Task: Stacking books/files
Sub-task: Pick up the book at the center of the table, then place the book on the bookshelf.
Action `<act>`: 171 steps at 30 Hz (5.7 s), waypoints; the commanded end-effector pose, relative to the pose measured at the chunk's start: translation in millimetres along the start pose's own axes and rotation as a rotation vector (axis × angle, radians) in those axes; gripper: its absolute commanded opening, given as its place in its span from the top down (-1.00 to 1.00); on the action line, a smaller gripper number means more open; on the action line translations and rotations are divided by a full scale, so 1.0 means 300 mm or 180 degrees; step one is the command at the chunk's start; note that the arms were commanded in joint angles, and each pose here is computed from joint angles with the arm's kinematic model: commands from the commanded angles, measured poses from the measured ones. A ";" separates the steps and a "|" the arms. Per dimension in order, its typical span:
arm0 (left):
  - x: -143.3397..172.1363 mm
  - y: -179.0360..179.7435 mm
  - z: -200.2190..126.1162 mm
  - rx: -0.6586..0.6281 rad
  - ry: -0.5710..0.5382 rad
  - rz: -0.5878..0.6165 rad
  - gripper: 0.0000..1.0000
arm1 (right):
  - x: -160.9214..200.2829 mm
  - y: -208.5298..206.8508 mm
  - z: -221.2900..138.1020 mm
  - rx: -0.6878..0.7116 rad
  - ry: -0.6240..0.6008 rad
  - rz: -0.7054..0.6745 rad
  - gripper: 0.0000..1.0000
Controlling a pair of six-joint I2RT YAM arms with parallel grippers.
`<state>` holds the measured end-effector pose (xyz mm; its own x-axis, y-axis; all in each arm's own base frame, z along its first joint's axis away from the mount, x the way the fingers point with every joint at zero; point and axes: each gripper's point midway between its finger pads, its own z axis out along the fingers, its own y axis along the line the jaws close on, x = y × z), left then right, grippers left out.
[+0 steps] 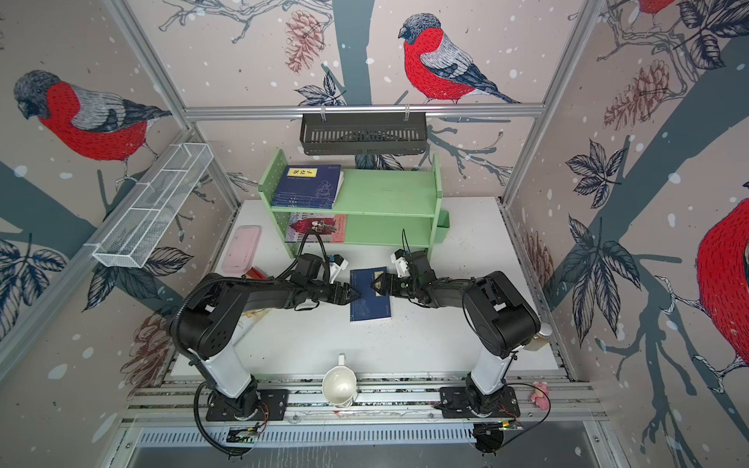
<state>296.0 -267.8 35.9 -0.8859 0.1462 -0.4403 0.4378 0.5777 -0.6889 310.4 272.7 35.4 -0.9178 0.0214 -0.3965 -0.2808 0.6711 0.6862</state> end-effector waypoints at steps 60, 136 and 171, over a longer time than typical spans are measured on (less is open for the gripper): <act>-0.234 -0.685 -0.605 0.0789 -0.0734 0.1472 1.00 | -0.095 0.271 -0.599 0.0039 -0.1089 0.0107 -0.78; -0.840 -0.560 -1.102 0.1780 -0.3104 -0.0834 1.00 | -0.750 1.180 -0.386 -0.2303 -0.0898 -0.0864 0.06; -0.755 -0.460 -1.165 0.0818 -0.3022 -0.0712 -0.09 | -0.836 1.004 -0.378 -0.2126 -0.0343 -0.0659 0.92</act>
<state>390.0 -99.6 425.0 -0.5203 -0.7486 -0.4110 0.3531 0.2496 -0.9017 429.8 385.4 414.8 -0.8006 0.0877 -0.5928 -0.5866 0.0876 0.8051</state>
